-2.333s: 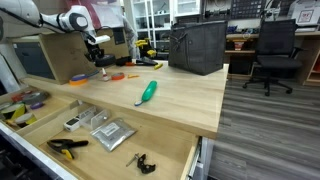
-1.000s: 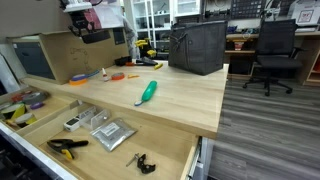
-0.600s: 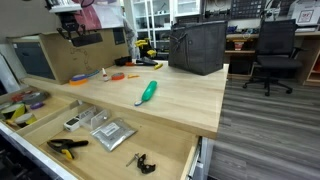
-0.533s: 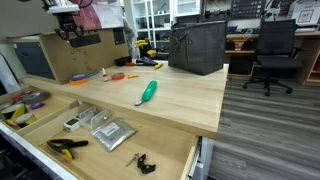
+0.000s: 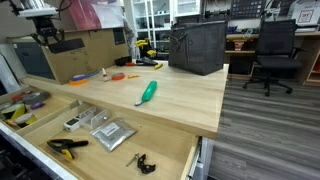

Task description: Put the black masking tape on the left side of the open drawer.

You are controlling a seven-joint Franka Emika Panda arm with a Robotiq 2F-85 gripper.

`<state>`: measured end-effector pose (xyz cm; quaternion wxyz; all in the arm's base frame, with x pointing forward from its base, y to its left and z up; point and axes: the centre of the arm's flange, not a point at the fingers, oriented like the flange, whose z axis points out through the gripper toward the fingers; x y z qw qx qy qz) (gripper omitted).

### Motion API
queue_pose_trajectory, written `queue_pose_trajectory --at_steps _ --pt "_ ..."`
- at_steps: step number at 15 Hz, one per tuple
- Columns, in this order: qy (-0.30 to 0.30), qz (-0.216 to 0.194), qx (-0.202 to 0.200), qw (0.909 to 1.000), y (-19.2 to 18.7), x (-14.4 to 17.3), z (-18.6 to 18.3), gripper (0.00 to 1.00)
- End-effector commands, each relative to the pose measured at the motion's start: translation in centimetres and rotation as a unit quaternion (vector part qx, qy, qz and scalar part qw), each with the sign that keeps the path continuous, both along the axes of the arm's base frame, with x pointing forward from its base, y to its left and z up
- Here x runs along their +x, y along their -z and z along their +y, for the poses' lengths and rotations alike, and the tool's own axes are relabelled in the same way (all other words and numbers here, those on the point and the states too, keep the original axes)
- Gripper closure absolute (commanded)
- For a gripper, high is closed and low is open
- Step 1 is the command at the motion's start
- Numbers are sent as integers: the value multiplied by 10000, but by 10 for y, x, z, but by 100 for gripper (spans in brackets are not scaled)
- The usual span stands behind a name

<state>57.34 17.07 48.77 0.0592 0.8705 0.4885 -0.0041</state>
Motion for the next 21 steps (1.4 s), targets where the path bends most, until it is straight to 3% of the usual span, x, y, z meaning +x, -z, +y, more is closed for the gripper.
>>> queue_pose_trajectory --at_steps 1,9,12,17,21 --pt "-18 -224 106 9997 -8 -87 -12 80" --pt "-183 -63 315 9993 12 -177 -6 80" --pt "-368 -133 287 9988 28 -175 10 80" --pt "-524 -230 304 9979 55 -145 33 80" --pt "-672 -92 408 9969 73 -135 58 80"
